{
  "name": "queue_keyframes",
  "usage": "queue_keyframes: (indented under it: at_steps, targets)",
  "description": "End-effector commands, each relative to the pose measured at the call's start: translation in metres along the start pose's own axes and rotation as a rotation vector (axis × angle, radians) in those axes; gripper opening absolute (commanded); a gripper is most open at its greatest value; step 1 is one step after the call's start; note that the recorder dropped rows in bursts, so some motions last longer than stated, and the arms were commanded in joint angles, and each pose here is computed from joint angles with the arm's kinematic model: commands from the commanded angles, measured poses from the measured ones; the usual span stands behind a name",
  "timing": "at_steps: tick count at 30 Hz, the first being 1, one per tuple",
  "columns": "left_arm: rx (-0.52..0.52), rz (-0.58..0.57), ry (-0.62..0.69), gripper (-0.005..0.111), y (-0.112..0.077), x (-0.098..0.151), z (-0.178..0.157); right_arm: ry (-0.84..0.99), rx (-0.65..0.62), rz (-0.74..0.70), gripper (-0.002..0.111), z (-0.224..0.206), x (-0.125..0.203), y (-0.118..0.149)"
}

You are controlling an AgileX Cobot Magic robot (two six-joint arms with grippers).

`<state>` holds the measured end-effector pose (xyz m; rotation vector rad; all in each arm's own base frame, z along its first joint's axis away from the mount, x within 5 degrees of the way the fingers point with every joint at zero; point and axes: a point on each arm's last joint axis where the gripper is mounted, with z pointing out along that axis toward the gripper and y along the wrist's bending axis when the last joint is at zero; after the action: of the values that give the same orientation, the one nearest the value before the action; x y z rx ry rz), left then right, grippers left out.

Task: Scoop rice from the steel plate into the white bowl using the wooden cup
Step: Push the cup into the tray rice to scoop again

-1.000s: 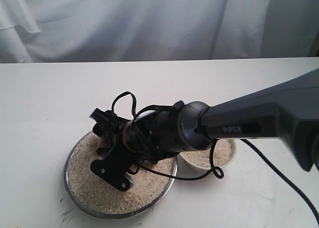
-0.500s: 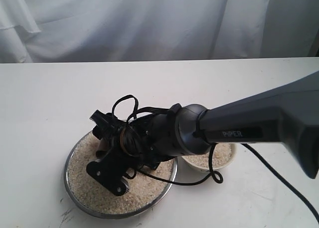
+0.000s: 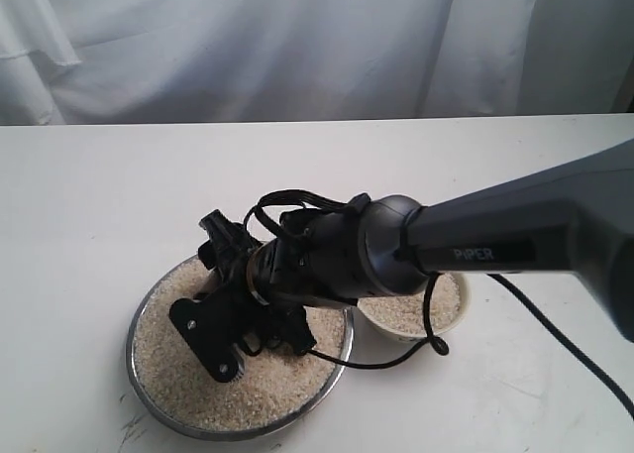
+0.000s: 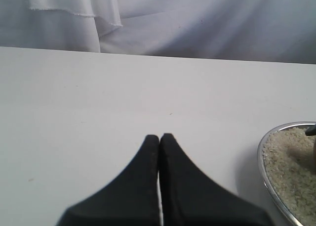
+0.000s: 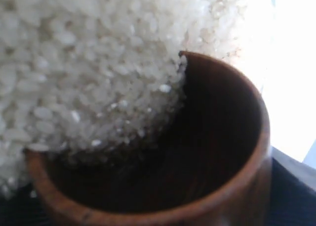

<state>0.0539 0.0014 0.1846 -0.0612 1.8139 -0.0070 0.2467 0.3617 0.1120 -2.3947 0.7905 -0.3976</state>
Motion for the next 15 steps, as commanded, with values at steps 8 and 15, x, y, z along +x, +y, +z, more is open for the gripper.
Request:
queue_keyframes:
  at_steps: [8,15]
  targets:
    - [0.003,0.001,-0.012,0.000,0.000,0.000,0.000,-0.040,-0.155,0.130,0.000,-0.002,0.005,0.001]
    - [0.003,0.001,-0.012,0.000,0.000,0.000,0.000,-0.084,-0.125,0.226,0.000,-0.008,0.010,-0.014]
